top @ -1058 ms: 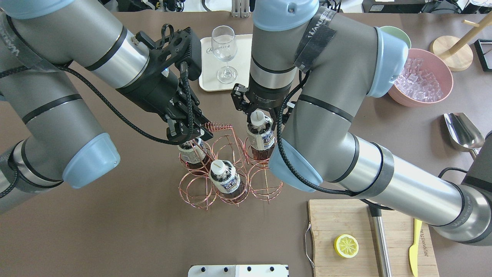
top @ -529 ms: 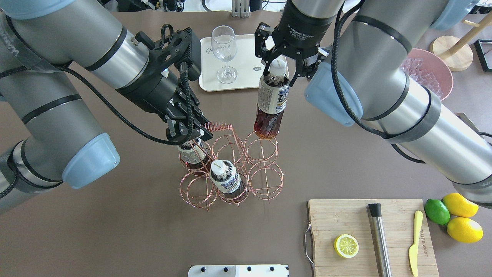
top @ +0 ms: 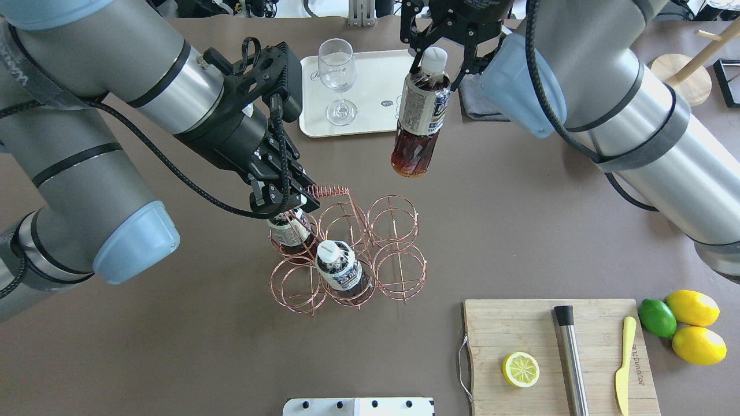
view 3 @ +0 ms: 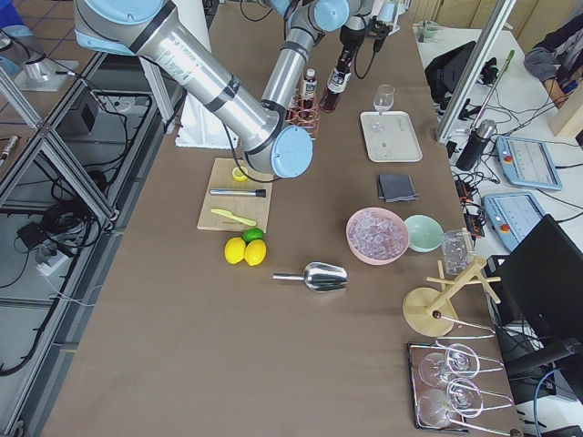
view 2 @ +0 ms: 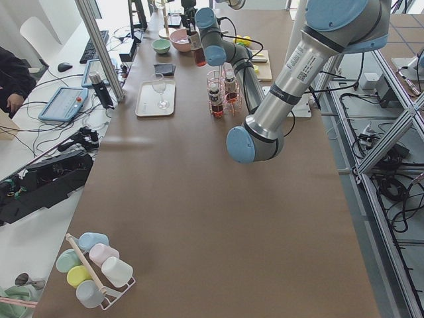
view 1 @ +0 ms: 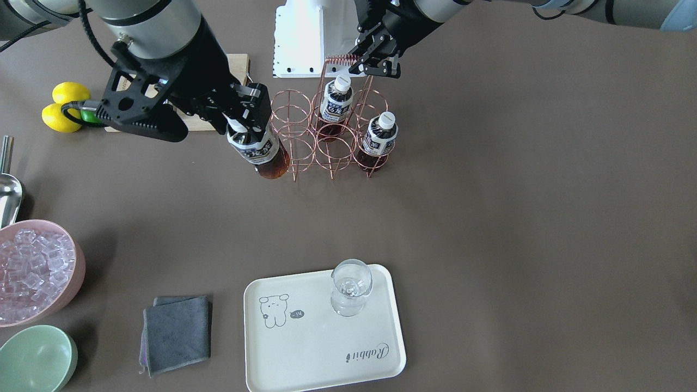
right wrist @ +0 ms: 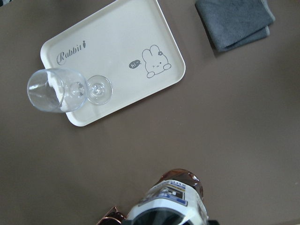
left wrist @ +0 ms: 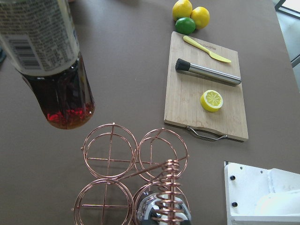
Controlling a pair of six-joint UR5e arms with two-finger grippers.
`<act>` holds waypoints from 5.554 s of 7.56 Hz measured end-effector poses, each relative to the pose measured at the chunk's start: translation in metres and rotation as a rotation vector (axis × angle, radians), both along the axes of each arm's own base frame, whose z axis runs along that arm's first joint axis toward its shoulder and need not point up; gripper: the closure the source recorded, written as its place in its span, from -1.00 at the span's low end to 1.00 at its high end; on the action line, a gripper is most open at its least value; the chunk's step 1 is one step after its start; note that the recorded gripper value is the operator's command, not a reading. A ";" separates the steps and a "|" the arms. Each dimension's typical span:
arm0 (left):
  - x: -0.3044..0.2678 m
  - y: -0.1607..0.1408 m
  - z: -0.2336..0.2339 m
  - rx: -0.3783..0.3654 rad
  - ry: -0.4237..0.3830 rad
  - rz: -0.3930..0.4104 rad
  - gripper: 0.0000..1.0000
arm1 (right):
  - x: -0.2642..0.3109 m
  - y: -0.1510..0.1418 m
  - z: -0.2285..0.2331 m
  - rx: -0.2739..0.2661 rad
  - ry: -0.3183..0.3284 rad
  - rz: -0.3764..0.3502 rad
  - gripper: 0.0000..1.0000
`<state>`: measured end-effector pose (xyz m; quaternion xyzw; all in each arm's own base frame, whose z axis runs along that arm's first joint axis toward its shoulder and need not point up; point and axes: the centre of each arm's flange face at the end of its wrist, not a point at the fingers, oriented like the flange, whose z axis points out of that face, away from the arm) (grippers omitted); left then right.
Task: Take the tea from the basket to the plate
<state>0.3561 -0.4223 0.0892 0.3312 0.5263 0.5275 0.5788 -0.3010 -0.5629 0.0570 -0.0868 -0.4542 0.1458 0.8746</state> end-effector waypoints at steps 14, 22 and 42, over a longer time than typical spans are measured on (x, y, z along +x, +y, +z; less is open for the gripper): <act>-0.223 -0.099 0.081 -0.003 -0.055 -0.342 1.00 | -0.113 -0.193 0.112 0.234 0.065 0.034 1.00; -0.324 -0.159 0.176 -0.058 -0.244 -0.415 1.00 | -0.146 -0.185 0.102 0.259 0.051 0.106 -1.00; -0.346 -0.311 0.292 0.320 -0.457 -0.232 1.00 | 0.312 0.095 0.456 0.228 0.207 -0.260 -1.00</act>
